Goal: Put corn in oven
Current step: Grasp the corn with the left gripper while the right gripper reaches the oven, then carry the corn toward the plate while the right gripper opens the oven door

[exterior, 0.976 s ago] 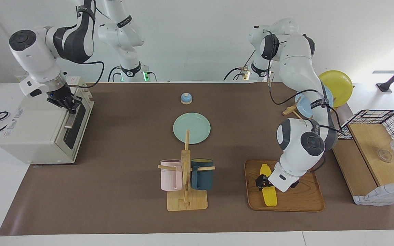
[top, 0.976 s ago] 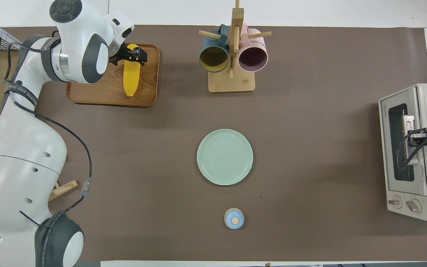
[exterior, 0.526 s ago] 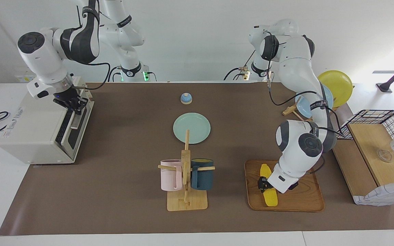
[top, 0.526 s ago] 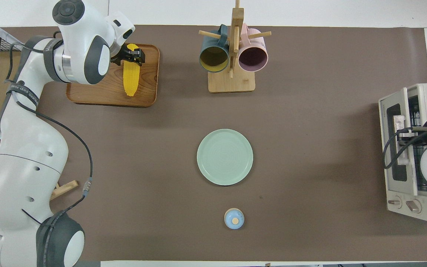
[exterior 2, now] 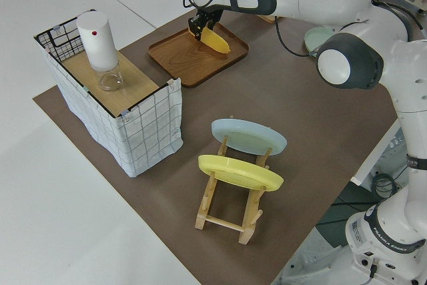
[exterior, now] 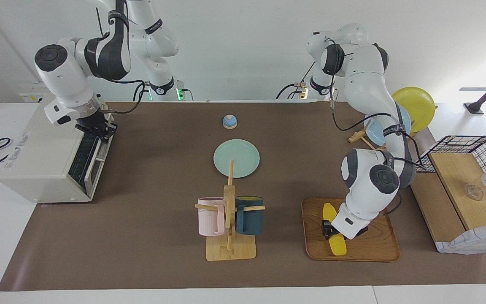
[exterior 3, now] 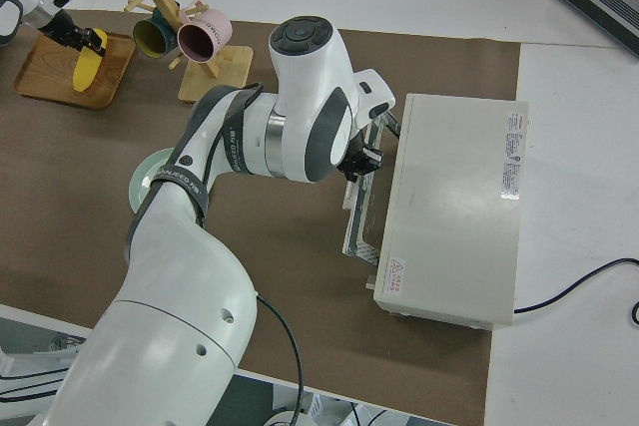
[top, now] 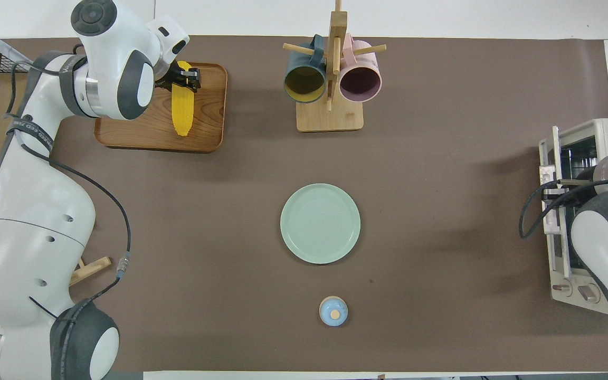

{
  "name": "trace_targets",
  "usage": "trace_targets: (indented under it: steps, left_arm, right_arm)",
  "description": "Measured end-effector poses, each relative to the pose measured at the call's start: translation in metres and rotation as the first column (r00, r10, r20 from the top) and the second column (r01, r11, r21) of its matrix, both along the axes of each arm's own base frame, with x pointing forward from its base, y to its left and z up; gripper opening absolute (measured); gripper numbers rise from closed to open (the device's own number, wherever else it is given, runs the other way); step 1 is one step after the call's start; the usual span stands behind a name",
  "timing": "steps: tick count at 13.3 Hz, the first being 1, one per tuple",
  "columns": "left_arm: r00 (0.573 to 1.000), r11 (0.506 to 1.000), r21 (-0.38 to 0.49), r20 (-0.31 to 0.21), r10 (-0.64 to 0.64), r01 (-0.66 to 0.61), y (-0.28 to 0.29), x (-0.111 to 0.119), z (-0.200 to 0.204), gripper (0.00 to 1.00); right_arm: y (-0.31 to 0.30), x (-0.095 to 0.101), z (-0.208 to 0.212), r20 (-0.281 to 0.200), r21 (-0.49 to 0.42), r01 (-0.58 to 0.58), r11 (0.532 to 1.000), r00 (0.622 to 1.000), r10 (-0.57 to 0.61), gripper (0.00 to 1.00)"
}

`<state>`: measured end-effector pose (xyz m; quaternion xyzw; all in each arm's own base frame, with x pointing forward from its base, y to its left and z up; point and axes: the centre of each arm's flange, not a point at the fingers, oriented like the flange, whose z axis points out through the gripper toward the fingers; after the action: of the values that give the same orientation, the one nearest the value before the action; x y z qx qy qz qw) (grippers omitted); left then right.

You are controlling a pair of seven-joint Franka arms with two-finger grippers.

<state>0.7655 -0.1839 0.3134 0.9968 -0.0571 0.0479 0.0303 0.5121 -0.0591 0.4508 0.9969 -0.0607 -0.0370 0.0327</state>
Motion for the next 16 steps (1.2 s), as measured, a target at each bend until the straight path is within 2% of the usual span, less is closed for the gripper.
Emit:
trace_targets:
  steps: [2, 5, 7, 9, 12, 16]
  left_arm:
    - [0.999, 1.000, 0.007, -0.040, 0.002, -0.002, 0.002, -0.004, 0.009, 0.56]
    - [0.999, 0.998, -0.059, -0.030, 0.028, -0.030, 0.003, -0.014, 0.083, 0.56]
    - [0.998, 0.996, -0.073, -0.040, 0.044, -0.047, 0.005, -0.031, 0.129, 0.56]
    - [0.996, 0.995, -0.073, -0.072, 0.056, -0.061, 0.002, -0.061, 0.153, 0.56]
    - [0.991, 0.997, -0.066, -0.133, 0.032, -0.041, -0.037, -0.125, 0.162, 0.56]
    - [0.992, 0.997, -0.068, -0.123, 0.037, -0.046, -0.122, -0.204, 0.146, 0.56]
  right_arm:
    - [0.016, 0.003, -0.012, -0.004, 0.008, -0.023, 1.000, 1.000, 0.023, 0.01]
    - [0.042, 0.011, -0.043, -0.008, 0.022, -0.050, 0.999, 0.999, 0.050, 0.01]
    - [0.051, 0.016, -0.065, 0.015, 0.027, -0.067, 0.997, 0.998, 0.066, 0.01]
    - [0.060, 0.015, -0.083, 0.034, 0.029, -0.083, 0.996, 0.996, 0.082, 0.01]
    - [0.067, 0.013, -0.105, 0.049, 0.030, -0.095, 0.995, 0.994, 0.094, 0.01]
    - [0.072, 0.016, -0.135, 0.042, 0.030, -0.088, 0.996, 0.995, 0.087, 0.01]
